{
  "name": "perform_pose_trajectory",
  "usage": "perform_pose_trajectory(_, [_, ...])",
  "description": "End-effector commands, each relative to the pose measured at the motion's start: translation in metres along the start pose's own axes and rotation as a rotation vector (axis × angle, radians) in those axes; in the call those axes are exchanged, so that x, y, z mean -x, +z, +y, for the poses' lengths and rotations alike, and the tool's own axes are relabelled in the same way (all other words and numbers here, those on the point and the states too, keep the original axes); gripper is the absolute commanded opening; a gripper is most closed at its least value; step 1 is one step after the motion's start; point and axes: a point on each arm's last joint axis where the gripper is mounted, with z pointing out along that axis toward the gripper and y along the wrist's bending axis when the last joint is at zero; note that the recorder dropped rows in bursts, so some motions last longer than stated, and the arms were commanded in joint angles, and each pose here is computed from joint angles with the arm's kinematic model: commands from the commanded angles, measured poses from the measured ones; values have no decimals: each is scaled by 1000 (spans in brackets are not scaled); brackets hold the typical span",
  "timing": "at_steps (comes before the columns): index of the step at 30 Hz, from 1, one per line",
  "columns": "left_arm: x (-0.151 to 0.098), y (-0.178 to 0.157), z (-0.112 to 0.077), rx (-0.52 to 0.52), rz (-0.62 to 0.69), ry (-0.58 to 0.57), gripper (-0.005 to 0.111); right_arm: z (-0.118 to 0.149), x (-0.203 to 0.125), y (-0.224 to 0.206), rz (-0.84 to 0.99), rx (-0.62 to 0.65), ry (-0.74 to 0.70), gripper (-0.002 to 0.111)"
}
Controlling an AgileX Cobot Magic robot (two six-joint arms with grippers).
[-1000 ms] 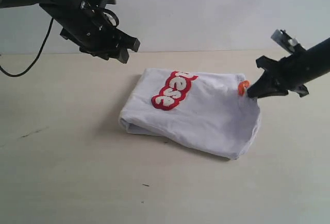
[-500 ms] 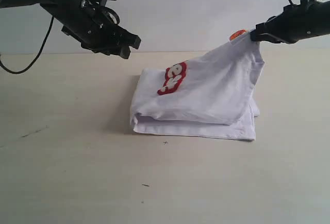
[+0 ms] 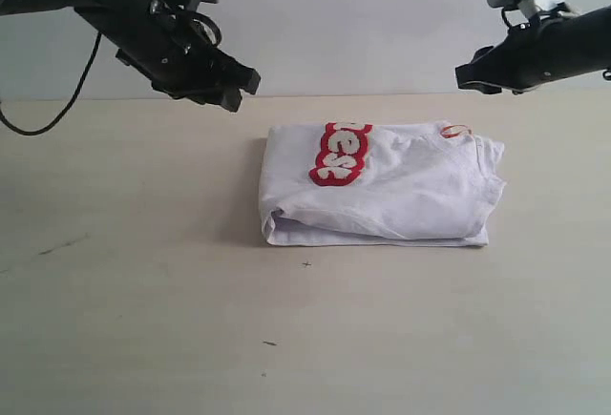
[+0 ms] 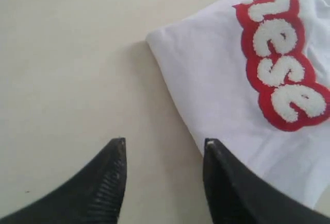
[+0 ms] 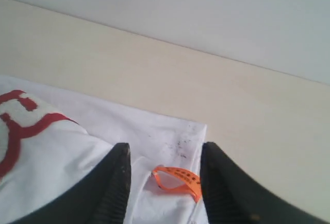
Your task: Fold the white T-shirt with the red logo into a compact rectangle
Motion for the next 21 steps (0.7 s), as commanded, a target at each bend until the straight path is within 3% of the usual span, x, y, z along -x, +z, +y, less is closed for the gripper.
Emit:
perform_pose_trajectory(1, [-8,15,-26,-199,32,151,35,2,3,-6,35,11,40,40])
perform_pose_trajectory(3, [-9,27,-38,-301,5,199,26,4,1,-7,59,34,43,33])
perform_pose_trajectory(8, [-18,62,-45,-389,-14,117,7,8,-4,-7,114,78,40,21])
perform_pose_trajectory(14, [-59,100,-44,-438,241,184,3,9,-4,-7,115,85,44,21])
perform_pose_trajectory(21, [-84,103,-27,-324,498,254,3,10,-3,-7,101,97,77,21])
